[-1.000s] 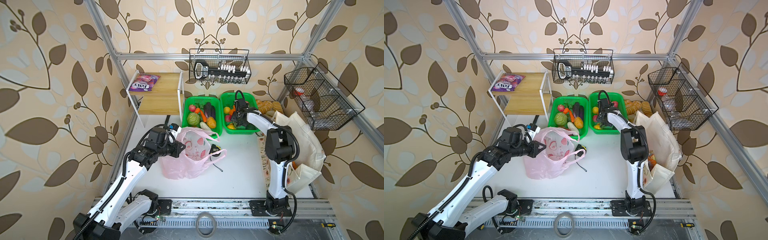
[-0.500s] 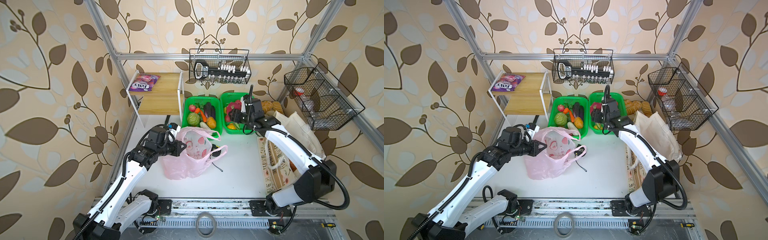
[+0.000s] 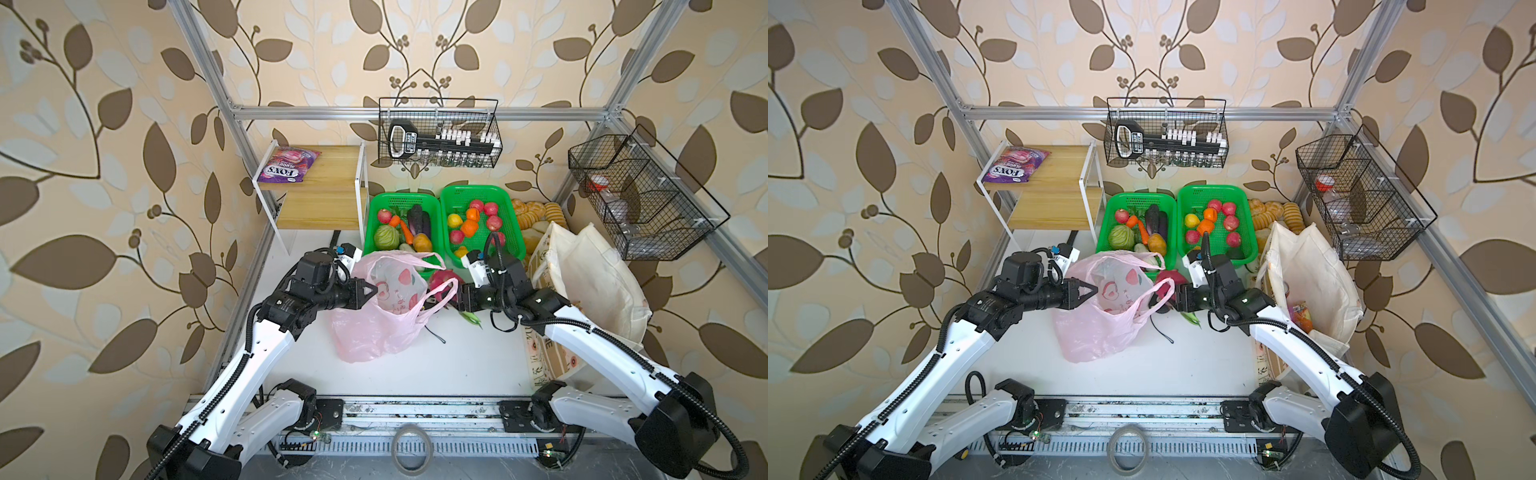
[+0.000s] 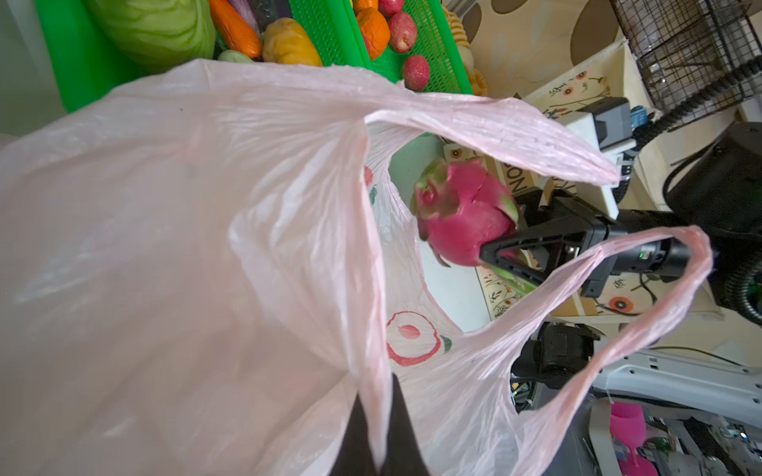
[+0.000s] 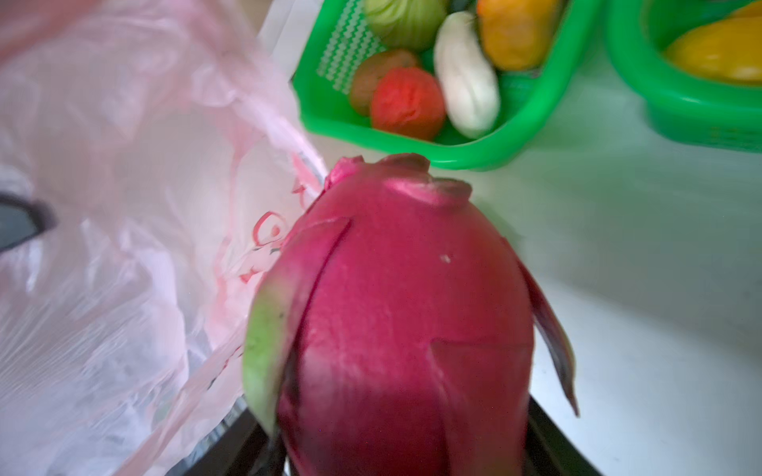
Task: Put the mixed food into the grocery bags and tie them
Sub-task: 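Carry the dragon fruit with the right gripper into the bag held by the left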
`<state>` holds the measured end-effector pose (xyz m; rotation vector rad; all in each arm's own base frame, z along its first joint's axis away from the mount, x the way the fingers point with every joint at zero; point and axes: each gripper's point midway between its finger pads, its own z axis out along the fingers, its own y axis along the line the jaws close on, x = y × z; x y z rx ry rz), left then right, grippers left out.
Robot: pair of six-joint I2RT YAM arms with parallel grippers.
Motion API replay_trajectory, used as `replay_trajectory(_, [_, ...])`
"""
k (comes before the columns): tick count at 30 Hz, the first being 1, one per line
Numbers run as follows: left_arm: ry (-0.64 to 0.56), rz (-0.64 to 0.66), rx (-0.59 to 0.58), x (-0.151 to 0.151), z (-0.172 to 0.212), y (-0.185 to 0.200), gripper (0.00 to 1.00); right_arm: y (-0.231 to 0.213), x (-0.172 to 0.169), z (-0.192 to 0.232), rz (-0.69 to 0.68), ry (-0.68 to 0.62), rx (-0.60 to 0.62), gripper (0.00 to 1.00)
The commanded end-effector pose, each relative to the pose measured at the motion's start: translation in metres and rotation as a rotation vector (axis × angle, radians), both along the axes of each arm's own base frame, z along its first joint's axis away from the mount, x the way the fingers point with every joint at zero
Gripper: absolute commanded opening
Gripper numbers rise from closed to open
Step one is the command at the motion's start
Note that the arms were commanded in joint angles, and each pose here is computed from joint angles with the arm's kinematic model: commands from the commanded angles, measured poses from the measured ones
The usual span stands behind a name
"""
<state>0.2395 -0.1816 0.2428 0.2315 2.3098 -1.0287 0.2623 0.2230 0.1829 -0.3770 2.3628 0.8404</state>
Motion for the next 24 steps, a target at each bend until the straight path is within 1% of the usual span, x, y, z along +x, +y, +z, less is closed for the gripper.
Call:
replay_trajectory(1, [-0.012, -0.087, -0.030, -0.005, 0.011, -0.009, 0.00, 0.034, -0.016, 0.033, 0.197, -0.114, 0.101, 0.58])
replay_trajectory(3, [0.001, -0.110, -0.020, -0.007, 0.009, -0.010, 0.01, 0.039, -0.020, 0.036, 0.231, -0.138, 0.100, 0.58])
replay_trajectory(7, [0.009, -0.115, 0.018, -0.007, 0.003, -0.007, 0.01, 0.042, -0.029, 0.038, 0.279, -0.148, 0.103, 0.58])
replay_trajectory(8, [0.006, -0.107, 0.031, -0.007, 0.001, -0.006, 0.01, 0.039, -0.031, 0.037, 0.278, -0.146, 0.083, 0.58])
replay_trajectory(11, [-0.008, -0.104, 0.050, -0.008, 0.003, -0.003, 0.01, 0.021, -0.026, 0.030, 0.206, -0.159, -0.015, 0.57])
replay_trajectory(12, [-0.015, -0.103, 0.053, -0.008, 0.003, -0.002, 0.01, 0.017, -0.026, 0.032, 0.197, -0.172, -0.024, 0.56])
replay_trajectory(16, [-0.027, -0.115, 0.052, -0.009, 0.005, -0.003, 0.01, 0.017, -0.034, 0.047, 0.219, -0.208, 0.009, 0.56])
replay_trajectory(19, [-0.026, -0.123, 0.042, -0.010, 0.006, -0.004, 0.01, 0.019, -0.044, 0.054, 0.291, -0.204, -0.002, 0.56])
replay_trajectory(22, [-0.025, -0.145, 0.004, -0.011, 0.010, -0.010, 0.02, 0.032, -0.053, 0.062, 0.368, -0.162, 0.058, 0.55])
replay_trajectory(24, [-0.025, -0.182, -0.032, -0.015, 0.014, -0.016, 0.02, 0.045, -0.060, 0.062, 0.427, -0.144, 0.090, 0.55])
